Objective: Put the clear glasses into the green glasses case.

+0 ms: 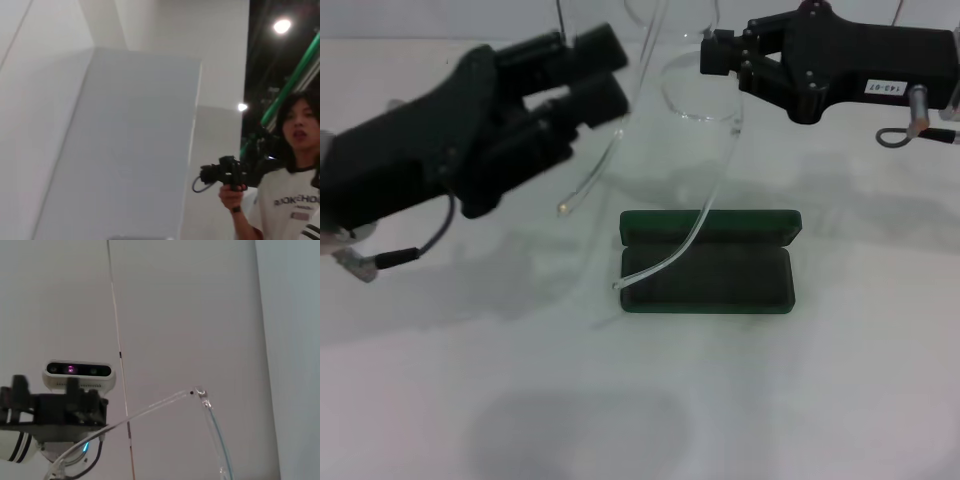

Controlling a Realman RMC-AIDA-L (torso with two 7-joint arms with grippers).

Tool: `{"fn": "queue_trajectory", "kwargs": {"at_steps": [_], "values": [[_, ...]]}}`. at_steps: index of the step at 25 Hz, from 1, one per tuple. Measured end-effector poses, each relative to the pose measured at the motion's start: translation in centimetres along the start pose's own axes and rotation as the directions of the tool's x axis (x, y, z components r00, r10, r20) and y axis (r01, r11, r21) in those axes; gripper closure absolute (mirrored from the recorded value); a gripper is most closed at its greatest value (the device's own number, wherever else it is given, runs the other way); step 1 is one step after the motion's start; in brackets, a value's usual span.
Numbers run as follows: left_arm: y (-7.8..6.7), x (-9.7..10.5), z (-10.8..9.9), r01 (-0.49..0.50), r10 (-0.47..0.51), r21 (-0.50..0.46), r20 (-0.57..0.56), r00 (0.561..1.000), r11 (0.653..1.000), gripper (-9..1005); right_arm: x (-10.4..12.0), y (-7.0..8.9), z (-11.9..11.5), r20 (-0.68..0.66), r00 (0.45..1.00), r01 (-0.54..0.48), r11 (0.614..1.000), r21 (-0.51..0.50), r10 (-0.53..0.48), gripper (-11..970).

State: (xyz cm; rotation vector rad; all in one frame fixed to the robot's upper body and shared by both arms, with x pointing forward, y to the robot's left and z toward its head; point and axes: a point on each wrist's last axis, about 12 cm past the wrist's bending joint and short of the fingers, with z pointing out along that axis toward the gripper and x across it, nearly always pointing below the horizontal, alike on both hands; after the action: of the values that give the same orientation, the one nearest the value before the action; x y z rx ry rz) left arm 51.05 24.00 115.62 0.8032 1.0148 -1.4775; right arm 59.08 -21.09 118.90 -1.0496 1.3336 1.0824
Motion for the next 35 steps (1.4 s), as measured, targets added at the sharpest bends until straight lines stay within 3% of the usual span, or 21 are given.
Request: {"fn": "queue_trajectory", "kwargs": {"at_steps": [6,18,24,35], "values": [[0.5,0.9,1.1,0.033,-0.033,0.034,-0.018,0.999,0.999,709,0.1,0.0,0.7,0.003,1.0,-0.005,1.0,-0.017,0.005,908],[0.4,1.7,1.0,-0.001,0.003,0.029,-0.043,0.999,1.0,716,0.1,0.4,1.7,0.006,1.0,-0.006,0.998,-0.068,0.007,908],[0.3,2.3,0.8,-0.001,0.002,0.022,-0.046,0.999,1.0,919,-0.2,0.9,1.8,0.036,0.999,-0.008,0.994,-0.105,0.011,908],[0.7,3.0,0.5,-0.01,0.007,-0.05,-0.052,0.999,0.999,913,-0.2,1.2,1.6,0.043,0.999,-0.009,0.992,-0.126,0.014,908]]}}
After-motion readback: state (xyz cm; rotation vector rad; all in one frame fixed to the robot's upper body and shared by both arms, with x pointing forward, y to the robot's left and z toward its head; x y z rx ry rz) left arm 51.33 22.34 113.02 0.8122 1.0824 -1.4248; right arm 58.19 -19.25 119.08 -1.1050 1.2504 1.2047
